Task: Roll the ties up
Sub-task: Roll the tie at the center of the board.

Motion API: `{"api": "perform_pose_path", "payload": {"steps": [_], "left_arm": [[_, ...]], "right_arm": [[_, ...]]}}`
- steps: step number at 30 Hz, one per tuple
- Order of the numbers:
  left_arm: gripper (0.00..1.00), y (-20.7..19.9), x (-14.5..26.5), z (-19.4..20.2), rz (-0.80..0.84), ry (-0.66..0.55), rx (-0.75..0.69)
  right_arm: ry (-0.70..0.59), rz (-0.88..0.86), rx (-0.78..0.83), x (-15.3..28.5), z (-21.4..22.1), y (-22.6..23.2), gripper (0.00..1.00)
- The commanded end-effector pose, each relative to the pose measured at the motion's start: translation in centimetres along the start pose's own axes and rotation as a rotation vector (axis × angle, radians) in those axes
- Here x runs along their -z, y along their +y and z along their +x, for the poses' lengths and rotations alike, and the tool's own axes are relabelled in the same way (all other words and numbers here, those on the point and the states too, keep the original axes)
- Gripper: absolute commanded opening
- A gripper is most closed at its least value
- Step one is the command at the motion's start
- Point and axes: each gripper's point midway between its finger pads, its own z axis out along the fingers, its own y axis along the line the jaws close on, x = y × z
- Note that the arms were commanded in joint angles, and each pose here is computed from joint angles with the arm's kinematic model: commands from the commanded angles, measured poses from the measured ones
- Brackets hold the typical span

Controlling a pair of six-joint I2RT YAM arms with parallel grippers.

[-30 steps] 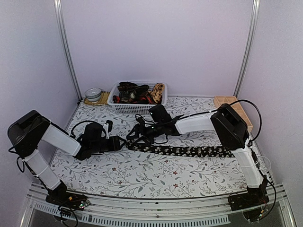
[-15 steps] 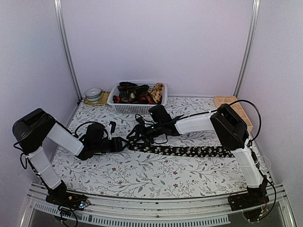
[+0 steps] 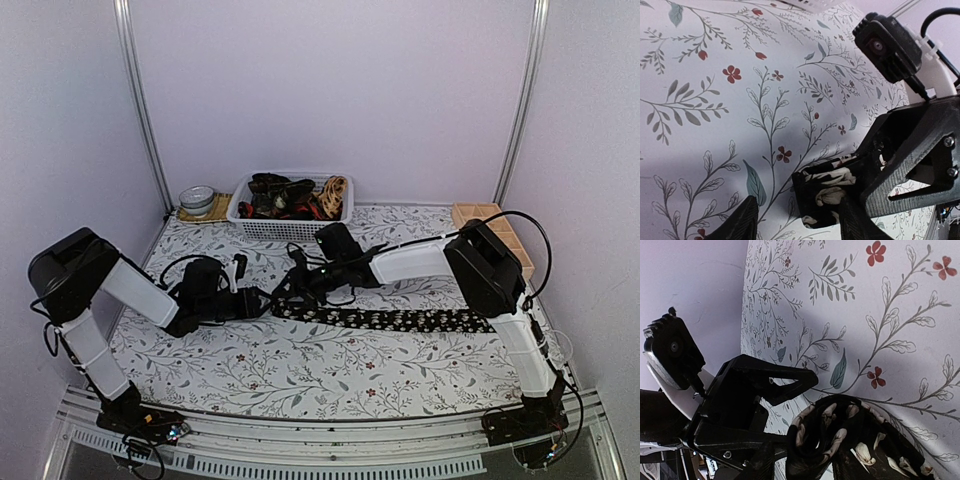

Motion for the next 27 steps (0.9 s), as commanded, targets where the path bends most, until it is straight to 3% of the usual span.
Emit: {"api": "perform_pose_path", "payload": {"steps": [1,8,27], "left_arm": [[0.55,-0.3,-0.1,-0.9,0.017,-0.022,-0.007],[0.58,-0.1,0.6,-1.1,0.000,-0.037,-0.018],[0.62,0.3,0.4,1.6,0.031,0.040,0.090]], "right_arm": [[0.018,0.088,-0.049,-1.2,1.2,-4.7,0.33],[0.002,0.108,-0.051,-0.2,1.2,-4.9,0.13],[0.022,0.205,-0.097,0.2,2.5,-8.2,0.15]]}}
